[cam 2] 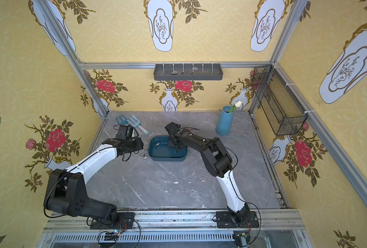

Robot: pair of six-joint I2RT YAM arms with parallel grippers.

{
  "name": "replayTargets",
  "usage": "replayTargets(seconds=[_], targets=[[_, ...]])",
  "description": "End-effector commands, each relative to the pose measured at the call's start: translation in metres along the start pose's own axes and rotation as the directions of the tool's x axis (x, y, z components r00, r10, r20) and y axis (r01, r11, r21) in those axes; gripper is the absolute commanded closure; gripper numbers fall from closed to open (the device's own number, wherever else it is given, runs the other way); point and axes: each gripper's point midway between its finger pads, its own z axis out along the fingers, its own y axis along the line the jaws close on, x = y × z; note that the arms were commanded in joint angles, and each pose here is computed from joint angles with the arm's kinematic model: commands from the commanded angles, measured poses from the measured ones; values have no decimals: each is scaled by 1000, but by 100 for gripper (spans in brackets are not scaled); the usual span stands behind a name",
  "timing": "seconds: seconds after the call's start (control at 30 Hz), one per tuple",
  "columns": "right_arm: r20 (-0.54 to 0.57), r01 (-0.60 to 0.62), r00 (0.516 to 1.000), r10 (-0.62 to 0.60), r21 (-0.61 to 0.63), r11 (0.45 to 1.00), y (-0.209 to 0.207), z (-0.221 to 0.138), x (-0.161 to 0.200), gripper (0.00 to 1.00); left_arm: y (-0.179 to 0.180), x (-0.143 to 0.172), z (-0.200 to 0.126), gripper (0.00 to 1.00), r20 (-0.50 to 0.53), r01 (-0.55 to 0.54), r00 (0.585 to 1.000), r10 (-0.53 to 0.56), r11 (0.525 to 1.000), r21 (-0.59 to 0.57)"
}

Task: Take out the socket from the storage box
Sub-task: Pick up the socket head from the storage box.

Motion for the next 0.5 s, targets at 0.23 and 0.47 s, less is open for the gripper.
replayTargets(seconds=[0.23,0.47], targets=[[92,-15,996,8,74,997,-7,6,-15,49,-3,3,1,46,5,-11,1000,11,1000,29],[157,-39,987,22,105,994,-11,7,-23,51,-3,4,3,46,6,-13,1000,13,999,37]])
